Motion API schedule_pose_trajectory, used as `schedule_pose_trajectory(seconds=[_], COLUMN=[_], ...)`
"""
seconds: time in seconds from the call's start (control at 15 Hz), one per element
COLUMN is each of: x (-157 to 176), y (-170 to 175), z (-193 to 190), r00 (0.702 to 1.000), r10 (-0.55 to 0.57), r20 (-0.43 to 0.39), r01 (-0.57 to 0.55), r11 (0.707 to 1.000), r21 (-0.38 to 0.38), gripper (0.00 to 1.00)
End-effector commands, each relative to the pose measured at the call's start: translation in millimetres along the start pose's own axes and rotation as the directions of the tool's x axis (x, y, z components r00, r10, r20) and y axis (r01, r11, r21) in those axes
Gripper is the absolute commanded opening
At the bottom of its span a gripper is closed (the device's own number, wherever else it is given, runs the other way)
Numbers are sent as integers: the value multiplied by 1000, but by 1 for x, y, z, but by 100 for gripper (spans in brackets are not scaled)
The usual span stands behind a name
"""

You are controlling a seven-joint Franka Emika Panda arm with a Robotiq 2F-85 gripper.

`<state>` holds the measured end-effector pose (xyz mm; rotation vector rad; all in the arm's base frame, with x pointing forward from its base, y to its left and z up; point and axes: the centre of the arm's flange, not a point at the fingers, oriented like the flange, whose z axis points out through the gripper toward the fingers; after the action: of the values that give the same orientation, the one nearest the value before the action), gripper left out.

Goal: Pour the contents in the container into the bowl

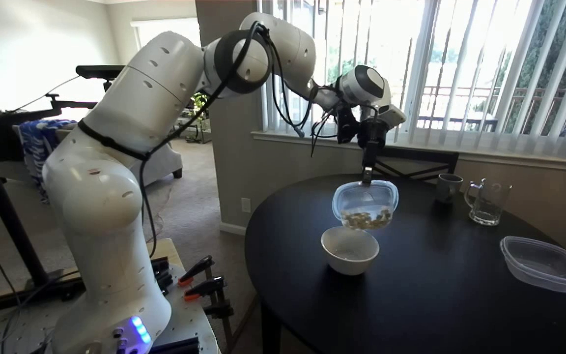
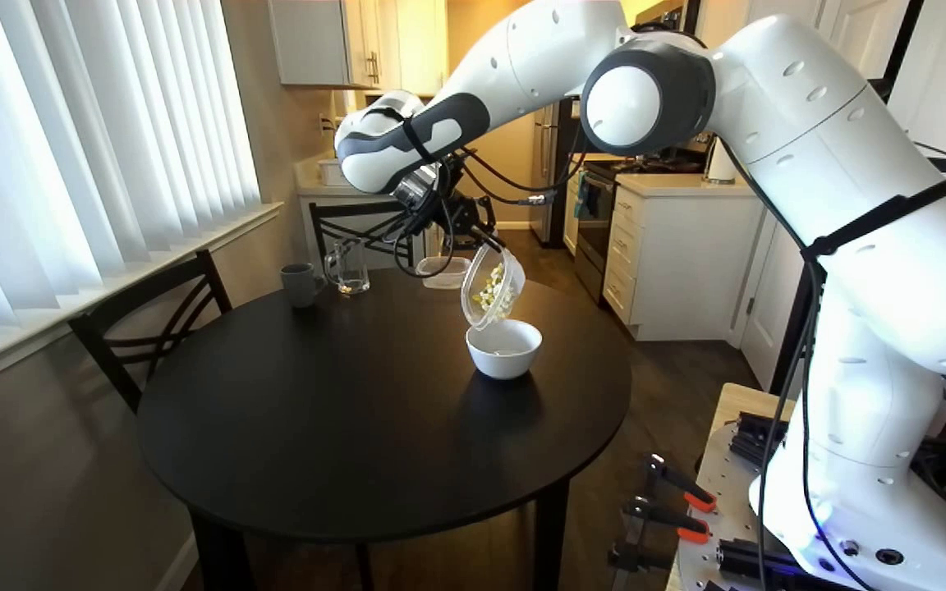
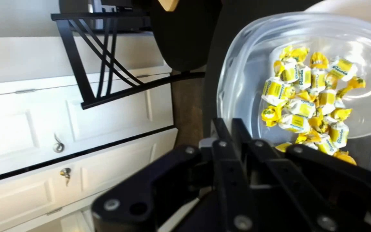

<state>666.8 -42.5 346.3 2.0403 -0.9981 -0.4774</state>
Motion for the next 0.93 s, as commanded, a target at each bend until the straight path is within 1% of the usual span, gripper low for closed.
schedule_pose_trajectory(seconds=[0.0, 0.27, 0.4, 0.6, 0.87], x=[-3, -4, -3, -2, -6], y=[16, 23, 20, 6, -12], z=[8, 9, 12, 18, 30], r00=[995, 985, 977, 968, 965], r10=[97, 171, 206, 241, 248], r20=[3, -30, -51, -74, -88], r01=[-95, -174, -212, -251, -262], r11=[986, 956, 935, 902, 869], r21=[-136, -235, -284, -351, -419], gripper=[2, 2, 2, 2, 2])
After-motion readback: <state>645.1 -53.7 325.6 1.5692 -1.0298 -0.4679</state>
